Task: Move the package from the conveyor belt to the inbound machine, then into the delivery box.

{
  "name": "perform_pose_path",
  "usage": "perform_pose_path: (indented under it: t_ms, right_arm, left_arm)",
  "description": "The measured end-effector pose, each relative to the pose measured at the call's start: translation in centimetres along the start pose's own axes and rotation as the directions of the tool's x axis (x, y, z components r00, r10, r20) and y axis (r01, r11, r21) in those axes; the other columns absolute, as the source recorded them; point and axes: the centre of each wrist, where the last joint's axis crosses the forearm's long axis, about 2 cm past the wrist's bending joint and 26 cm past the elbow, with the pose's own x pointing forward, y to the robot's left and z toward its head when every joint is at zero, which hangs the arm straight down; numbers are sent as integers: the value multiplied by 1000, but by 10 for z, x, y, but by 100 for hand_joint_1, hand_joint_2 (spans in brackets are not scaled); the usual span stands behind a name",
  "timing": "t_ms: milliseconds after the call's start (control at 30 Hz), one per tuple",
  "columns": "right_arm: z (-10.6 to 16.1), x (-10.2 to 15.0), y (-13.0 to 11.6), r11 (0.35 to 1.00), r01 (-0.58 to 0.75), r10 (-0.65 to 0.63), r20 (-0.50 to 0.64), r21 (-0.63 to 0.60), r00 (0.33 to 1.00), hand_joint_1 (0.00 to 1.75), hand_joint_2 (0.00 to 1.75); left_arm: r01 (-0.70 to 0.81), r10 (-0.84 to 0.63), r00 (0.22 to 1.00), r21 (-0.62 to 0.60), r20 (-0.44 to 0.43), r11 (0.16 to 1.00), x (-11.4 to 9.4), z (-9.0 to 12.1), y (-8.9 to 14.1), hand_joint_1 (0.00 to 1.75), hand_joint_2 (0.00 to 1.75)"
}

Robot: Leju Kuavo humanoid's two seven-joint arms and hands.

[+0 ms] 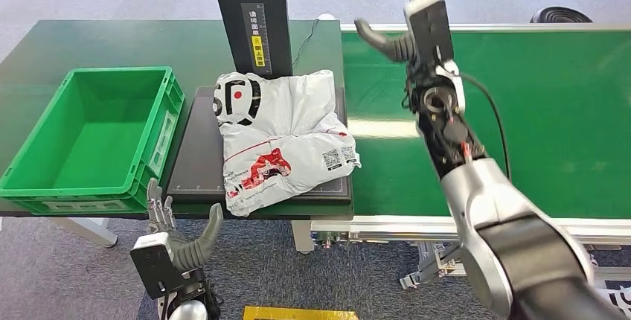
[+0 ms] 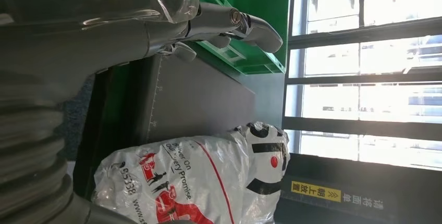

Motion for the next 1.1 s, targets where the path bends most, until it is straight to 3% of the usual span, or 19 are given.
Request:
perform_pose_path:
  t_ms: [133, 367, 533, 667, 833, 1100]
  right_arm:
    - [81, -16, 33, 995, 104, -104, -68, -13, 992, 0, 175]
    - [157, 5, 66, 967, 240, -246, -72, -87, 966, 0, 175]
    - [196, 33, 79, 956, 251, -260, -44, -149, 965, 0, 175]
    - [224, 53, 90, 969, 153, -165, -45, -195, 985, 0, 175]
    - [270, 72, 121, 942, 285, -315, -174, -179, 933, 0, 175]
    - [305, 94, 153, 915, 380, -403, -263, -135, 877, 0, 175]
  left_arm:
    - [7, -7, 1000, 15, 0, 1000, 1, 4, 6, 0, 175]
    - [15, -15, 1000, 10, -1, 1000, 1, 8, 9, 0, 175]
    - [21, -21, 1000, 4, -7, 1000, 0, 11, 10, 0, 175]
    - [32, -32, 999, -4, -3, 999, 0, 13, 11, 0, 175]
    - [26, -26, 1000, -34, -5, 999, -2, 14, 11, 0, 175]
    - [145, -131, 982, -96, 139, 985, 6, 4, 15, 0, 175]
